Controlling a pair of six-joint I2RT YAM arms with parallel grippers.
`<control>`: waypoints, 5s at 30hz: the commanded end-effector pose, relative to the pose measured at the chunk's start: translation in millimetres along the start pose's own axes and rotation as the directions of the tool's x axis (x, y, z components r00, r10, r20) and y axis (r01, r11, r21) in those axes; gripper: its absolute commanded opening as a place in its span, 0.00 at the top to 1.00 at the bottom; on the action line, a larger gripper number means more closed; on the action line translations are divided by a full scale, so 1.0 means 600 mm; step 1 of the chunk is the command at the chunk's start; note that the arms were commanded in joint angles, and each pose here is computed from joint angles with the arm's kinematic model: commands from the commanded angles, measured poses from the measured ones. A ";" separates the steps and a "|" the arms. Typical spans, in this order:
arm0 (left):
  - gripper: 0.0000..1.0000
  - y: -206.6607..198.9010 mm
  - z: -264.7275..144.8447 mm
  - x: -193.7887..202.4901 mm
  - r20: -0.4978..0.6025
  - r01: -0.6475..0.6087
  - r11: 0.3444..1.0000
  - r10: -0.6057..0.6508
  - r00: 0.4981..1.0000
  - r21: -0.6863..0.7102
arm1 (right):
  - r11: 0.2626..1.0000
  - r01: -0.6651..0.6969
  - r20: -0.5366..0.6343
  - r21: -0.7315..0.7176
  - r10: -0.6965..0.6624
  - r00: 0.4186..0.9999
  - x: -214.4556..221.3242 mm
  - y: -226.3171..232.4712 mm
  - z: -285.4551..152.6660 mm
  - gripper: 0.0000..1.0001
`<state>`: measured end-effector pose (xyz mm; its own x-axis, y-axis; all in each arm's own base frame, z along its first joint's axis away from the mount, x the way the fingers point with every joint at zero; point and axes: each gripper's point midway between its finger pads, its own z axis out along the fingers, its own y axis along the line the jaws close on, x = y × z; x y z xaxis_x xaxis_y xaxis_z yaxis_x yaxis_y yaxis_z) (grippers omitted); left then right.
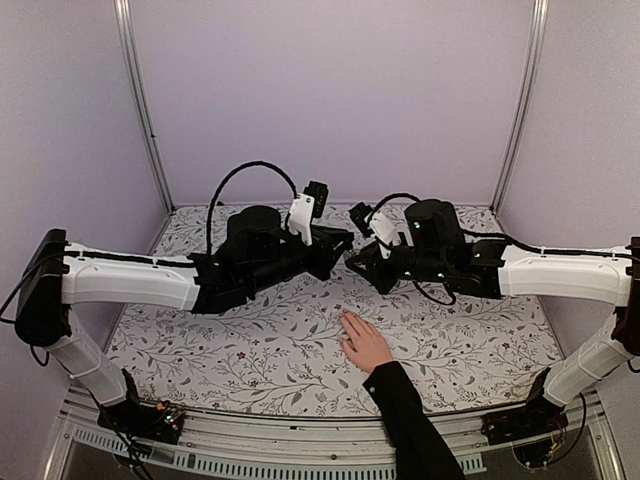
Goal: Paint the nails
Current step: Unscrew the nail polish bottle.
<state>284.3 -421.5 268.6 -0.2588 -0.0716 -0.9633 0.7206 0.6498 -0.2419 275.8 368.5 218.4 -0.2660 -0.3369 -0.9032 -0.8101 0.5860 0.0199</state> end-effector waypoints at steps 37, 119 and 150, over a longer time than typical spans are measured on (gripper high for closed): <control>0.46 -0.166 -0.229 0.014 0.068 -0.306 0.562 0.405 0.912 0.768 | 0.582 0.096 0.019 -0.808 -0.137 0.990 0.060 0.237 -0.157 1.00; 0.75 -0.075 -0.056 -0.026 -0.053 -0.087 0.962 0.104 0.993 0.260 | 0.980 0.122 0.099 -0.155 -0.107 0.989 -0.016 0.070 -0.064 1.00; 0.44 -0.140 -0.171 0.028 -0.121 -0.233 0.710 0.409 0.904 0.665 | 0.833 0.120 -0.005 -0.541 -0.146 0.989 0.061 0.175 -0.101 1.00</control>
<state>161.5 -393.6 299.0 -0.0275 0.2296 -0.9729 0.9986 0.0510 -0.0162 159.3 372.0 211.6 -0.1579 -0.4142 -0.8964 -0.9868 0.0995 0.1279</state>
